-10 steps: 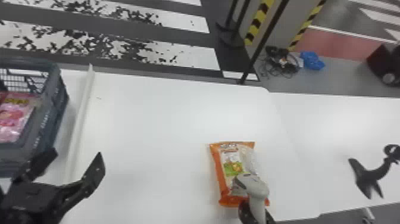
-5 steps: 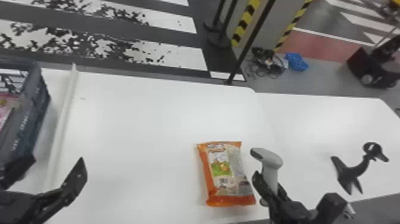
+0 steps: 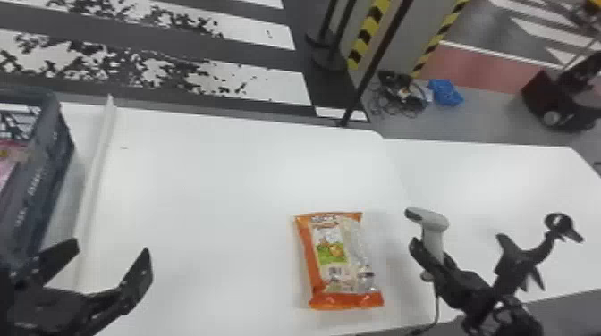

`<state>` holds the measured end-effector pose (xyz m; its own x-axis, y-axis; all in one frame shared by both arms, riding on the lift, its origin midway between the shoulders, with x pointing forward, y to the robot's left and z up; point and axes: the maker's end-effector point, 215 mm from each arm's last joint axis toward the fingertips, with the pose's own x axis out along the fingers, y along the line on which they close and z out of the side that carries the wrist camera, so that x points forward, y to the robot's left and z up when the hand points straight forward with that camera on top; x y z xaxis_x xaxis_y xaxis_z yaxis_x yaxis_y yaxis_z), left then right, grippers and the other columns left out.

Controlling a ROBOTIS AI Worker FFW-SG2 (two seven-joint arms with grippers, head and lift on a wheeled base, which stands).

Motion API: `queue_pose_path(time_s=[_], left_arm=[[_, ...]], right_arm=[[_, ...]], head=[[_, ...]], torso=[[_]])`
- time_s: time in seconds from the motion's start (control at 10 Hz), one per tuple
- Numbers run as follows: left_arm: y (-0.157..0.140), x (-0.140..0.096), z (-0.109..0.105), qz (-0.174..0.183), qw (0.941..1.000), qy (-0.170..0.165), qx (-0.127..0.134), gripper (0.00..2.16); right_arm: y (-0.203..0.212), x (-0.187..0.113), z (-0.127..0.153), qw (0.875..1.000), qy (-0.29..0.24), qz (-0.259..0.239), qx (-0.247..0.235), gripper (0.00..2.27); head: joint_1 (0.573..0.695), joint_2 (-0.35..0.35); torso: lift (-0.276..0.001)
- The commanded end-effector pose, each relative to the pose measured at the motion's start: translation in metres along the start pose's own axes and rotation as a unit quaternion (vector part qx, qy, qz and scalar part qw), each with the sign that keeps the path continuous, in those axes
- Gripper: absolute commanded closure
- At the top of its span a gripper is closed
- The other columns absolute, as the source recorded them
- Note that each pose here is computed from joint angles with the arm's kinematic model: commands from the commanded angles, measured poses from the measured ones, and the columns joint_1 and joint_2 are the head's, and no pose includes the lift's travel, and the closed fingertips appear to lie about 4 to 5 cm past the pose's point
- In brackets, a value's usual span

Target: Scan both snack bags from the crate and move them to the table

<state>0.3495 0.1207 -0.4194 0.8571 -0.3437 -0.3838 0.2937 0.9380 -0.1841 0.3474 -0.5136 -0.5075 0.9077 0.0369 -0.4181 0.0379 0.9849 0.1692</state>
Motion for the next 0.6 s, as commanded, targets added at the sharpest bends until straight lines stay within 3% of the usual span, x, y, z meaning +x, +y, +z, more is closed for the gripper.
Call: queue_pose_path(time_s=[0.0,0.4,0.5], left_arm=[[-0.006,0.005,-0.004,-0.001,1.0000,0.004,0.003,0.06],[-0.010,0.012,-0.017,0.001,0.9999,0.010,0.001,0.06],[-0.010,0.011,-0.015,0.001,1.0000,0.006,0.002,0.06]], right_arm=[[-0.028,0.011,-0.008,1.000,0.020,-0.009,-0.002,2.24],[-0.018,0.032,-0.032,0.999,0.050,0.011,-0.019,2.24],[-0.017,0.034,-0.036,0.998,0.055,0.012,-0.019,2.09]], head=[[0.695,-0.350],[0.695,-0.350],[0.695,-0.350]], torso=[[-0.087],[-0.087],[-0.087]])
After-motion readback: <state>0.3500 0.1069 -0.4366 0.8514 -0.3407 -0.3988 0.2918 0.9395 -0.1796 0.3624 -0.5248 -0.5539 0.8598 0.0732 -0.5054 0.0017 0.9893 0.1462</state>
